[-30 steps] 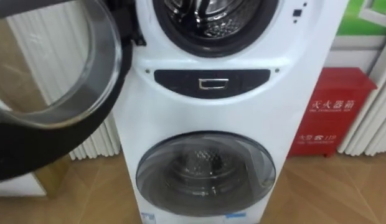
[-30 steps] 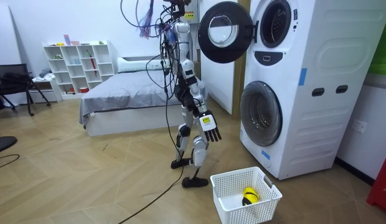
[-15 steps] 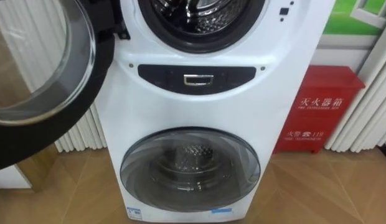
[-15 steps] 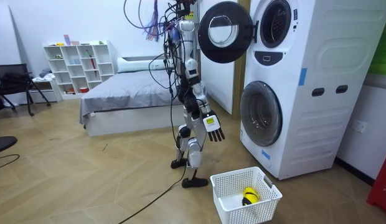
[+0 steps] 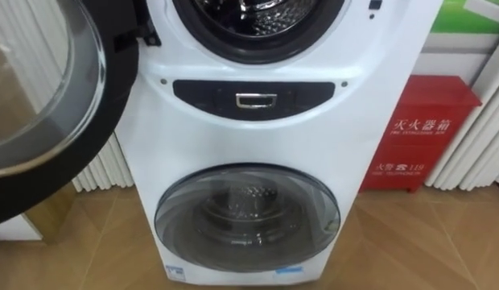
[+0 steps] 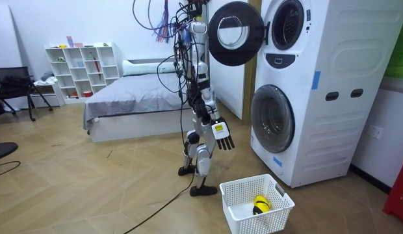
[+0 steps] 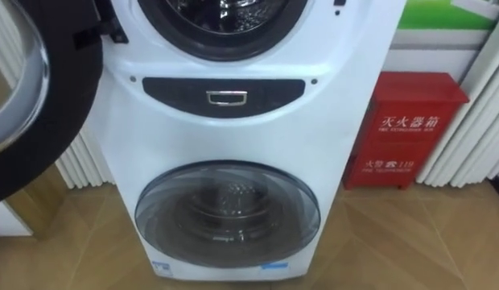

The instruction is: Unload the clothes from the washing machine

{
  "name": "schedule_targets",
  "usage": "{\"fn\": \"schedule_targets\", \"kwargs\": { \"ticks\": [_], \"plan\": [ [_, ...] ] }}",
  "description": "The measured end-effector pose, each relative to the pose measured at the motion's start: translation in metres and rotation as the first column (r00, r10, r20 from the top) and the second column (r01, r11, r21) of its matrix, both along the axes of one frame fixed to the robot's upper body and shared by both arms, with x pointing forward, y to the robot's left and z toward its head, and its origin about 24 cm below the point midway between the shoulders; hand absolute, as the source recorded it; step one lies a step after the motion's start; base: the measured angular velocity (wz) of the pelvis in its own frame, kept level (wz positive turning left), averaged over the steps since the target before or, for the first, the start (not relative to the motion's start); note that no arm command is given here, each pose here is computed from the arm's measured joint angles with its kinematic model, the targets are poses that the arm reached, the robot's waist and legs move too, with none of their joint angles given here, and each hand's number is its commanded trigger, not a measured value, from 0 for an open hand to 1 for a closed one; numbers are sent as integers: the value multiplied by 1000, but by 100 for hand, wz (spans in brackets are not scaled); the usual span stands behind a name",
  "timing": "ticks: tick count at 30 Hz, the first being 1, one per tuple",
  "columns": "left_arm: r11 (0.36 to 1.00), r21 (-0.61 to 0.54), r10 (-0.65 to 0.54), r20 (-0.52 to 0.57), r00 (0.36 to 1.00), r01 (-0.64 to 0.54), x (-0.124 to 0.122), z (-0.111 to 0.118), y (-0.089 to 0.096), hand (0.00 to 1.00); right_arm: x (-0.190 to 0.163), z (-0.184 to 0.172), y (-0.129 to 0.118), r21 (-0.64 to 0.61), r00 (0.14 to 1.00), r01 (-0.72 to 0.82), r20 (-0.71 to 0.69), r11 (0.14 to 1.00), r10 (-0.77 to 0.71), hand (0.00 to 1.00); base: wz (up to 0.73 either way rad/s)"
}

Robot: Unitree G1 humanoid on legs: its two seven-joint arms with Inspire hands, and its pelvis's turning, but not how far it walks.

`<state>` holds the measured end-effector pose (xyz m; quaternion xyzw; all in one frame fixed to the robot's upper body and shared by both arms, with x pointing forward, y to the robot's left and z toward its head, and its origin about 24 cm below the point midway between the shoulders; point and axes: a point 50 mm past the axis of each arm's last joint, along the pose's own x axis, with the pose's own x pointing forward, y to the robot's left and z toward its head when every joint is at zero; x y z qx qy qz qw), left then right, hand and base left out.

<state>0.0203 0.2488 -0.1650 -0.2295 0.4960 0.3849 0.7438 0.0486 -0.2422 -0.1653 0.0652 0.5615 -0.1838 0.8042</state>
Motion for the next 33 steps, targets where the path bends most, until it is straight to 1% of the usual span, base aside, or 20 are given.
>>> {"fn": "schedule_targets", "kwargs": {
  "ticks": [1,3,5,6,8,9,10,14,15,17,18,19,20,24,26,27,28,29,30,33],
  "plan": [
    [998,9,60,21,998,-60,1,2,7,0,-1,1,-3,-5,1000,14,3,1000,-14,0,0],
    [992,25,120,61,991,-121,8,7,21,0,-3,2,-7,-12,999,39,5,999,-39,0,3],
    [981,57,175,139,975,-184,20,16,43,0,-7,3,-14,-24,998,67,6,997,-67,0,6],
    [979,69,180,154,972,-192,23,19,50,0,-8,4,-17,-28,998,67,7,997,-67,0,0],
    [966,96,213,234,949,-241,34,32,74,0,-10,7,-26,-43,997,79,22,996,-78,0,0],
    [963,105,215,256,943,-248,37,36,80,0,-11,9,-30,-52,997,79,24,996,-78,0,0],
    [960,124,204,305,930,-251,44,45,93,0,-12,11,-36,-67,997,80,28,995,-78,0,-3],
    [955,203,118,410,905,-217,71,75,129,0,-11,17,-53,-103,998,61,30,993,-58,0,-2],
    [953,211,111,423,899,-217,75,79,133,0,-13,18,-54,-106,998,64,28,992,-61,0,0],
    [946,246,66,490,869,-211,95,100,148,0,-19,19,-57,-114,997,79,18,990,-77,0,0],
    [943,260,50,503,863,-206,98,105,152,0,-19,19,-58,-115,997,78,17,990,-77,0,0],
    [939,285,15,531,847,-194,106,116,158,0,-19,19,-58,-117,997,79,16,990,-78,0,-5],
    [937,300,-24,565,825,-179,118,127,162,0,-23,19,-59,-118,997,79,10,990,-78,0,-5],
    [929,343,-115,624,773,-139,142,159,176,0,-29,21,-61,-127,997,73,13,989,-72,0,1],
    [910,393,-187,673,716,-132,164,189,184,0,-33,24,-65,-141,996,83,25,987,-80,0,2],
    [905,405,-204,684,700,-132,169,197,185,0,-35,25,-66,-144,996,84,23,986,-81,0,0],
    [891,434,-241,696,677,-130,177,212,188,0,-37,26,-67,-149,996,85,24,985,-83,0,0],
    [874,472,-280,687,670,-118,180,223,192,0,-36,26,-67,-151,996,86,31,985,-82,0,0],
    [867,486,-296,684,667,-113,181,228,193,0,-36,26,-68,-151,996,87,32,985,-83,0,0],
    [829,550,-386,691,612,-99,192,255,191,0,-42,27,-68,-156,997,82,16,984,-81,0,0]
  ]
}}
